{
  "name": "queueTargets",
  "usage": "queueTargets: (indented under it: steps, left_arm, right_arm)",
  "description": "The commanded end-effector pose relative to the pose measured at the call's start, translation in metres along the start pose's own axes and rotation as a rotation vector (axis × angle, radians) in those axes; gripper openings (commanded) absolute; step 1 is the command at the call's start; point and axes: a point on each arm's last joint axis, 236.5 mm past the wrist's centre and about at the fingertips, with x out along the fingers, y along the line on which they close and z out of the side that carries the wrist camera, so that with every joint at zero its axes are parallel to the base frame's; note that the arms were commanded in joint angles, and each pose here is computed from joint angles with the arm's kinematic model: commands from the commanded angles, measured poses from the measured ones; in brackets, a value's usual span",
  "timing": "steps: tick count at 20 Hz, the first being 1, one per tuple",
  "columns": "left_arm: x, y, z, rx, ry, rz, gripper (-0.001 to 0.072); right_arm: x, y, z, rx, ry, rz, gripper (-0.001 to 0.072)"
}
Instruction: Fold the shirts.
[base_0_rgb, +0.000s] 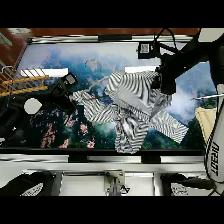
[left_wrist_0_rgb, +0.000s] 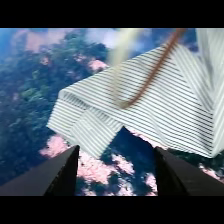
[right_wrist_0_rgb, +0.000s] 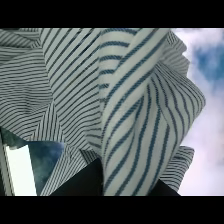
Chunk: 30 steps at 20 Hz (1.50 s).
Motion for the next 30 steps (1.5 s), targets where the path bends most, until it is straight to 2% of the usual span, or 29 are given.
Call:
queueTargets:
  steps: [1, 4, 6, 8, 10, 11, 13, 14, 15, 17, 20, 23, 30]
  left_arm:
    - [-0.009, 0.03, 0.005, -0.024, -0.025, 0.068, 0.056]
    - [-0.022, 0.051, 0.015, -0.058, -0.051, 0.112, 0.0561]
    - [-0.037, 0.067, 0.018, -0.161, -0.071, 0.144, 0.056]
    - [-0.059, 0.089, 0.008, -0.397, -0.087, 0.189, 0.0554]
    - [-0.074, 0.107, -0.027, -0.805, -0.071, 0.216, 0.0552]
    - [-0.072, 0.105, -0.042, -0.936, -0.069, 0.193, 0.0552]
    - [-0.051, 0.072, -0.048, -1.097, -0.097, 0.037, 0.0558]
    - [-0.037, 0.045, -0.038, -1.169, -0.128, -0.081, 0.0571]
    - [-0.026, 0.021, -0.024, -1.245, -0.167, -0.191, 0.062]
    - [-0.008, -0.023, 0.008, -1.361, -0.241, -0.362, 0.0621]
    - [0.012, -0.077, 0.05, -1.385, -0.263, -0.49, 0.0621]
    - [0.03, -0.113, 0.069, -1.4, -0.256, -0.524, 0.0618]
    - [0.047, -0.122, 0.096, -1.393, -0.25, -0.558, 0.0612]
  right_arm:
    - [-0.02, 0.005, 0.006, 0.034, -0.018, -0.047, 0.0071]
    - [-0.036, 0.007, 0.011, 0.044, -0.036, -0.104, 0.007]
    - [-0.047, 0.007, 0.013, 0.066, -0.046, -0.146, 0.0069]
    - [-0.06, 0.003, 0.012, 0.108, -0.044, -0.207, 0.0069]
    - [-0.075, 0.002, 0.011, 0.116, -0.045, -0.271, 0.0069]
    - [-0.084, 0.001, 0.012, 0.113, -0.052, -0.307, 0.0069]
    - [-0.095, -0.001, 0.017, 0.12, -0.077, -0.353, 0.0069]
    - [-0.097, 0.0, 0.017, 0.132, -0.082, -0.357, 0.0069]
    - [-0.098, 0.001, 0.018, 0.152, -0.087, -0.356, 0.0069]
    - [-0.097, 0.002, 0.02, 0.168, -0.1, -0.349, 0.0069]
    - [-0.097, 0.002, 0.02, 0.19, -0.104, -0.347, 0.0069]
    - [-0.097, 0.005, 0.022, 0.199, -0.111, -0.335, 0.0069]
    - [-0.094, 0.012, 0.02, 0.204, -0.098, -0.305, 0.007]
